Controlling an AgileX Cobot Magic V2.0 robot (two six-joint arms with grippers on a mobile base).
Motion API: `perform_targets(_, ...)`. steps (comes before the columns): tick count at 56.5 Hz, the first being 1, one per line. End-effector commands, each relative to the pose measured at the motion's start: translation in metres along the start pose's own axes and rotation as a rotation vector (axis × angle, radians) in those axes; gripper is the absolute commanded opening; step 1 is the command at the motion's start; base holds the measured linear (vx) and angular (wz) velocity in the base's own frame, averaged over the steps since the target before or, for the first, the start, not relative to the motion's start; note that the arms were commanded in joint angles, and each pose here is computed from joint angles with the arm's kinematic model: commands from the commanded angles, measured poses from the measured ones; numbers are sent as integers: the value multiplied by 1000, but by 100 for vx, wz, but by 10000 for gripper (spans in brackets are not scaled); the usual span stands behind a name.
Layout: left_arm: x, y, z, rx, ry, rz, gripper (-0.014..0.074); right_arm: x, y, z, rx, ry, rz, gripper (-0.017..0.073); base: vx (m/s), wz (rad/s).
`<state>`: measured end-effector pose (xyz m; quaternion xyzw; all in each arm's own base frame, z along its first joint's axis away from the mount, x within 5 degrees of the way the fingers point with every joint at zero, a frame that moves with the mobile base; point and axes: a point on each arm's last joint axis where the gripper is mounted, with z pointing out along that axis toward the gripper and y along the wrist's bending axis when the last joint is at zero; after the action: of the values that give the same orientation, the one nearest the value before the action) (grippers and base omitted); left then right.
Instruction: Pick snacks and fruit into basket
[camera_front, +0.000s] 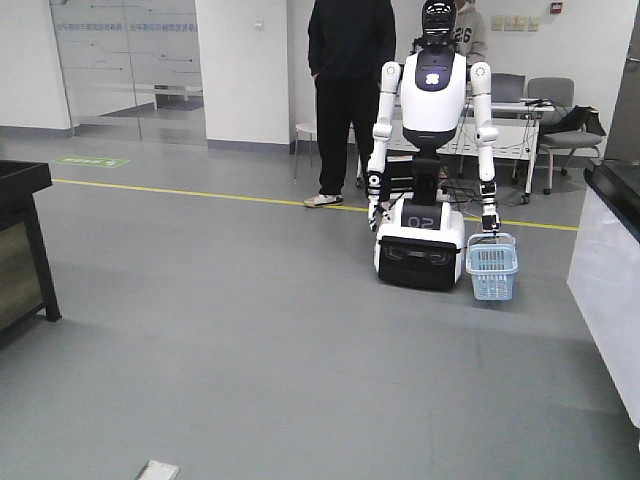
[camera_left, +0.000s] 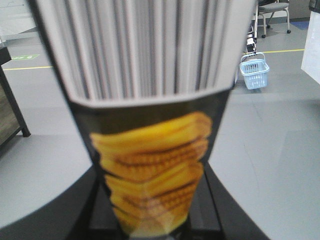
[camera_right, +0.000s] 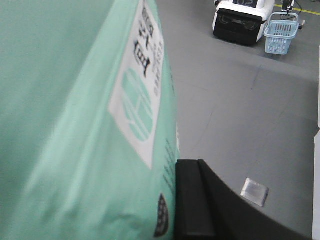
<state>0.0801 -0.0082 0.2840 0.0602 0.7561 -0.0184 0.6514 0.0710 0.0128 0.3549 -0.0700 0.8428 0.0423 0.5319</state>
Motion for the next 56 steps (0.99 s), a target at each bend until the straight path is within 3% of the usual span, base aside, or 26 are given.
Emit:
perform_targets(1,-20,-1,-3,11,-126,0,11,-14,-1,-4,11,-106,-2,-8,54,-10)
perform_targets(56,-20,-1,-3,11,-125,0,11,-13,-1,-5,9,-98,-2,-8,60,-17)
